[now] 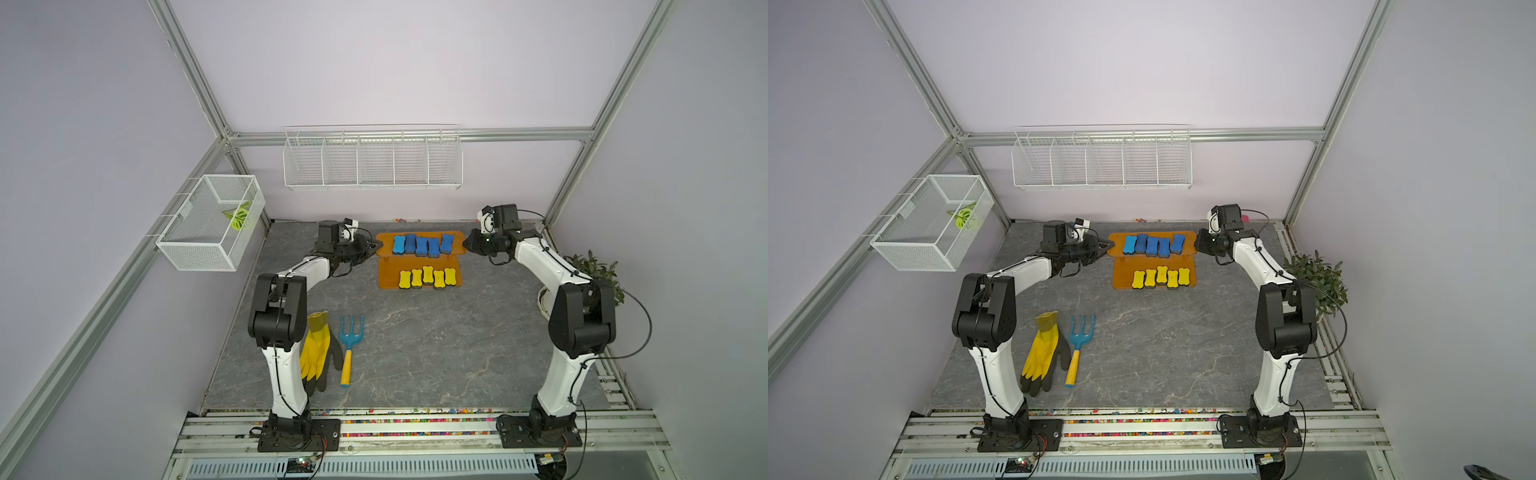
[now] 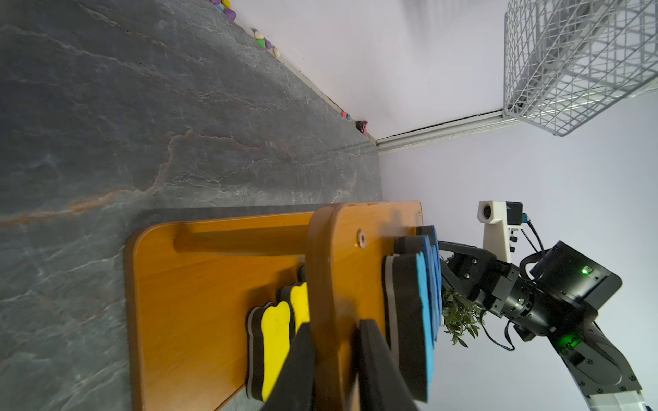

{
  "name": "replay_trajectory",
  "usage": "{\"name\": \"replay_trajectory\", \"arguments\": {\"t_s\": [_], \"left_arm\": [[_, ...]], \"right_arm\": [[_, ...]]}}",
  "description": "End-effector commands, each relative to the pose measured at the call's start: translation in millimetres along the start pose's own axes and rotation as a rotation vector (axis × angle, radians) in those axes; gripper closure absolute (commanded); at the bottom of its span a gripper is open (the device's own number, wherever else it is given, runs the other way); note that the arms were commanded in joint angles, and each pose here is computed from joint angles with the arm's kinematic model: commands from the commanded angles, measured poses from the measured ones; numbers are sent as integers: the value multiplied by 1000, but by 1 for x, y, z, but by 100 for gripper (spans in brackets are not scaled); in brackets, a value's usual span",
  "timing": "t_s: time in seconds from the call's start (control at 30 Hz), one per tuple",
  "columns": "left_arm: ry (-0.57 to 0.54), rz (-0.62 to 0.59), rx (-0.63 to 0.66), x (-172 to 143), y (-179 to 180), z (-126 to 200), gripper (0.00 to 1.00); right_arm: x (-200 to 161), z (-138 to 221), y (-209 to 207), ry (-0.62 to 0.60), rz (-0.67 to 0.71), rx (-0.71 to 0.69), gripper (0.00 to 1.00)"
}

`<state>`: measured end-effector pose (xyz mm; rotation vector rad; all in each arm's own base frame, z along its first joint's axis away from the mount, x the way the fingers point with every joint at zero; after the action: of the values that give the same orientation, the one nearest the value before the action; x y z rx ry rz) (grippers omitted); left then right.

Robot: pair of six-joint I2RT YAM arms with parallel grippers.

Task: Remove the whiteboard erasers from the shelf
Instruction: Move the shelf to the center of the board.

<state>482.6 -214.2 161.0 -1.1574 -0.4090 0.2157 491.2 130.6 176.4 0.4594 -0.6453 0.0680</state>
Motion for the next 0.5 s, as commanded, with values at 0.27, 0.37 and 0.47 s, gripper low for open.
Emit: {"name": "replay_trajectory", "arguments": {"t_s": [0.27,0.37,0.47], "left_arm": [[-30,-84,65,-8,4,-1,77],[-15,-80,54,-10,2,-5,76],[-7,-95,50,-15,-5,-8,76]], "right_arm": [[-41,8,30,129,45,52,82],[-43,12,29,131,50,44,82],[-43,14,27,134,64,26,82]]}}
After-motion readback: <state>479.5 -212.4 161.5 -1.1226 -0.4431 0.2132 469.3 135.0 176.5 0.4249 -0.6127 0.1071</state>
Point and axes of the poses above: each gripper's point midway between its finger pads, its own z axis back along the fingers, its own y axis along the line the jaws close on, x = y × z, the point moved 2 cm from there along z, back along the fingers, and after that the axes turned 8 degrees about z, right-handed, at the moved point
